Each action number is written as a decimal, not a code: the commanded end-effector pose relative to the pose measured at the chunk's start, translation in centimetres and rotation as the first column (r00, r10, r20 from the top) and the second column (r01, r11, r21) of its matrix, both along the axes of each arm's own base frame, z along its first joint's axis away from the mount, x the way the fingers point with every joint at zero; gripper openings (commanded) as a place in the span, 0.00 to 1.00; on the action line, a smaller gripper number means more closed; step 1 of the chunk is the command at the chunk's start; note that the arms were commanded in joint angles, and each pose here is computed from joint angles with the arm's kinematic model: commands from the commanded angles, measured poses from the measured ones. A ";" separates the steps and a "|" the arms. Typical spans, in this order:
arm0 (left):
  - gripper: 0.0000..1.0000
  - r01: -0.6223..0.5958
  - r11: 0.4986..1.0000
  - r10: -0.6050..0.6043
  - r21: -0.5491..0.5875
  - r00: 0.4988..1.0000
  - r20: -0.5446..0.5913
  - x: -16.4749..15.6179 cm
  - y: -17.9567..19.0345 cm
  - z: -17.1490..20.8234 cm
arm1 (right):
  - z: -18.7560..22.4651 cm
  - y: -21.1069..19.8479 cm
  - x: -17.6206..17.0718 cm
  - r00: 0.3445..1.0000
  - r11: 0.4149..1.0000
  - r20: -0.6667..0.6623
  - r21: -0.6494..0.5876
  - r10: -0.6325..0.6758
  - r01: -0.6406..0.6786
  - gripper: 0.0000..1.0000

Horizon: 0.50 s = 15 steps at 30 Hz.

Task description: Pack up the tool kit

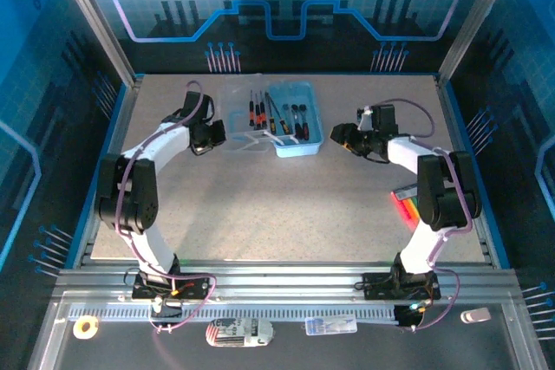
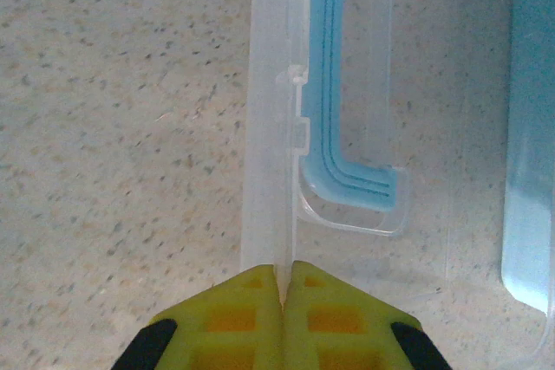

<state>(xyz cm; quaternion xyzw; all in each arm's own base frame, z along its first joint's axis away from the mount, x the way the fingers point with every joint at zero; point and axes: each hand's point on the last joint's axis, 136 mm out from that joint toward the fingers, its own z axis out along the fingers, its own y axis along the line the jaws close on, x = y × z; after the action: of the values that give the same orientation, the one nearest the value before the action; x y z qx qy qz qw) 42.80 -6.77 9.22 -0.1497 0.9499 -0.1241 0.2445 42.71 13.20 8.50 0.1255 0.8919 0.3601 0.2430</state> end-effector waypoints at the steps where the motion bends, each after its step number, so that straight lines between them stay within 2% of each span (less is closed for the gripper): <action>1: 0.00 -0.032 0.998 0.035 0.048 0.997 -0.064 -2.9 0.8 0.8 | 0.9 -0.4 -0.2 1.000 1.000 0.029 0.017 -0.006 0.006 0.56; 7: 0.00 -0.006 0.985 0.015 0.175 0.999 -0.049 -4.6 1.1 3.9 | 0.1 0.4 0.0 1.000 1.000 0.015 0.017 0.000 0.000 0.55; 10: 0.00 0.011 0.981 0.003 0.191 0.998 -0.070 -5.5 0.8 4.9 | -0.3 1.6 -0.3 1.000 1.000 0.025 -0.013 0.008 -0.008 0.55; 15: 0.00 0.063 0.955 -0.032 0.289 0.994 -0.109 -6.7 1.2 5.8 | -1.0 2.3 -0.1 1.000 0.999 0.009 -0.050 0.021 -0.021 0.55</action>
<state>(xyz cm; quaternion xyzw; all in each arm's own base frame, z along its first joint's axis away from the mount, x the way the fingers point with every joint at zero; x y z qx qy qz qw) 37.73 -6.21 12.99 -0.1232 0.9674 -0.0154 0.2206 42.00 15.62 8.10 0.1066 0.8966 0.3542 0.2435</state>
